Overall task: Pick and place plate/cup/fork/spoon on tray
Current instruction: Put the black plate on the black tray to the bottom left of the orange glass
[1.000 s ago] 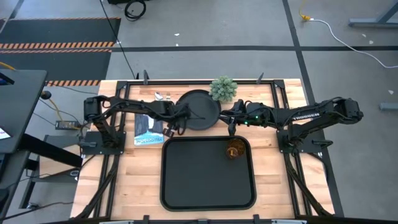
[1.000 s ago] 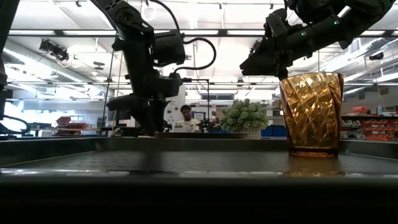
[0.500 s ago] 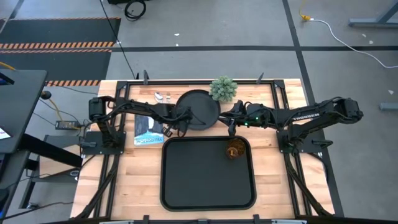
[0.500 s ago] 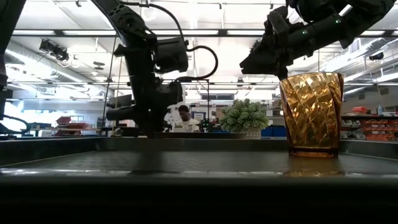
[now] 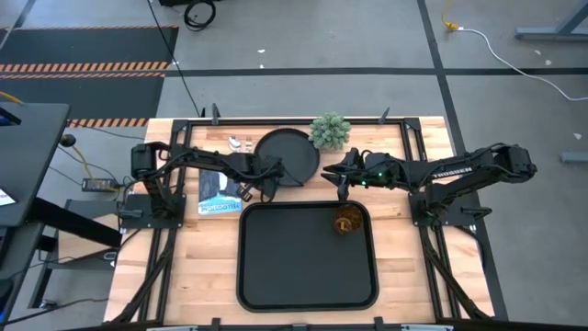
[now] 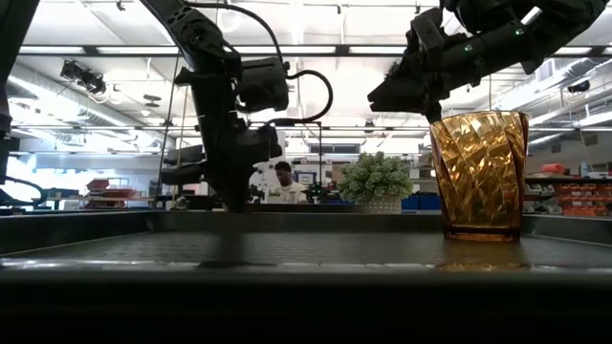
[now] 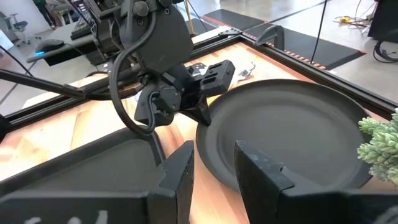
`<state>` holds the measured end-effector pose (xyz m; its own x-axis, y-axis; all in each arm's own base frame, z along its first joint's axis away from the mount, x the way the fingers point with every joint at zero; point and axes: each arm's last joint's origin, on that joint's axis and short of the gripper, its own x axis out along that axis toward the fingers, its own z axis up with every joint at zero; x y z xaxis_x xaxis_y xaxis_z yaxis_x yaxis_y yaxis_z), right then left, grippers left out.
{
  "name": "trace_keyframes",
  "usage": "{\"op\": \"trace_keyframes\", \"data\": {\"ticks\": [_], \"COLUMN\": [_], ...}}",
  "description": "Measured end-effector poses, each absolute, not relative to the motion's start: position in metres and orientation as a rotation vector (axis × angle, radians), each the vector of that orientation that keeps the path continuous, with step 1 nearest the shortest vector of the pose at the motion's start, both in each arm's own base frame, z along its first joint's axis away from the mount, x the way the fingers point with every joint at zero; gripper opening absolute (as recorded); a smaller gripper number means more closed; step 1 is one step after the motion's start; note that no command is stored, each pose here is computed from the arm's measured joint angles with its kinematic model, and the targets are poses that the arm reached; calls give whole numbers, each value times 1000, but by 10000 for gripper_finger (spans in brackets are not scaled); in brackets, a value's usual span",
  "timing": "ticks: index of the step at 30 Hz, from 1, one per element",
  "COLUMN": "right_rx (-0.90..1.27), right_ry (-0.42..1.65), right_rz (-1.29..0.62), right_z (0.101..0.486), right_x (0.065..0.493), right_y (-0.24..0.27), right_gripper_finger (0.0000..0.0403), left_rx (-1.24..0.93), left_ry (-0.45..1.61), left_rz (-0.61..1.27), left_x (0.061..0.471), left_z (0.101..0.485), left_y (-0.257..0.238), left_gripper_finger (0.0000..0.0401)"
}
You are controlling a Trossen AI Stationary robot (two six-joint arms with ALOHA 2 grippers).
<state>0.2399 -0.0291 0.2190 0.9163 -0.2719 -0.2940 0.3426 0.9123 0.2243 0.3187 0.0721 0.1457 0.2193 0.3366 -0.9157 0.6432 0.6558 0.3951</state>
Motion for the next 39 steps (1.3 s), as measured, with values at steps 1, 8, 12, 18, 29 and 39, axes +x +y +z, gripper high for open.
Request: {"op": "trace_keyframes", "data": {"ticks": [1,8,12,18,29,39], "right_rx": [276,266,241,221,194,213], "right_ry": [262,252,250,272,205,190], "right_rz": [-321,-322,-350,-395,-384,-381], "right_z": [219,223,228,234,250,250], "right_x": [240,237,231,219,206,207], "right_y": [-29,-29,-29,-30,-28,-28], "right_gripper_finger": [121,121,121,121,121,121], "left_rx": [898,849,857,901,1003,1134], "left_ry": [1384,1391,1370,1371,1312,1233], "left_rz": [-257,-239,-247,-297,-379,-533], "left_x": [319,314,313,314,301,288], "left_z": [146,167,191,206,207,206], "left_y": [72,63,48,8,-75,-118], "left_gripper_finger": [12,12,12,12,12,12]}}
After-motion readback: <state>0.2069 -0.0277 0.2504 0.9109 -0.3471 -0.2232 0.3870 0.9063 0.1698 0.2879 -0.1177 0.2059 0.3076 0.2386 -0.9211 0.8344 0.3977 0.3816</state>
